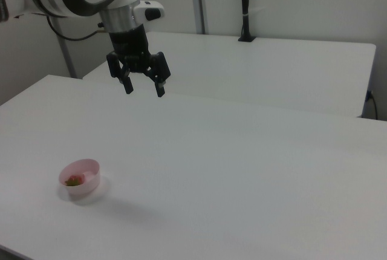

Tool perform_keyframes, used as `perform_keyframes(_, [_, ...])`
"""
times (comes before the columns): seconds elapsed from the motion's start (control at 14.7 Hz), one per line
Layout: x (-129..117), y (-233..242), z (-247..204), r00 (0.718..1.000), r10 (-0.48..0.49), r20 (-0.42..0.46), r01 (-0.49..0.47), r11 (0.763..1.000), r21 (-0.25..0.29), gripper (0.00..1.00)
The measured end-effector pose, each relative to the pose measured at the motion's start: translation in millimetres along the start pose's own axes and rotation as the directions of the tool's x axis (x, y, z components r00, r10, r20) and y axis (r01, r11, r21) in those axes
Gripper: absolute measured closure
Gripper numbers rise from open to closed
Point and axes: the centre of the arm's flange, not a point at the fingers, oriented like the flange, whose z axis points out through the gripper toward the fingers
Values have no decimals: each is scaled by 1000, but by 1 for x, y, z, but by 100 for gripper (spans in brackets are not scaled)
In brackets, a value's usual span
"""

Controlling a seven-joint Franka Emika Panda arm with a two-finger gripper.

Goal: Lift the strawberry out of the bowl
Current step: 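Move the open gripper over the pink bowl and lower toward the strawberry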

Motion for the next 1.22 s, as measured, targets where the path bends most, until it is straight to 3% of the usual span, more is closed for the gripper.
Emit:
perform_keyframes(0.75, [8, -25, 19, 998, -54, 37, 54, 999, 5, 0])
perform_keyframes(1.02, [8, -65, 54, 986, -126, 109, 124, 992, 20, 0])
perform_keyframes(1.22, [4, -122, 105, 952, -221, 212, 218, 975, 39, 0])
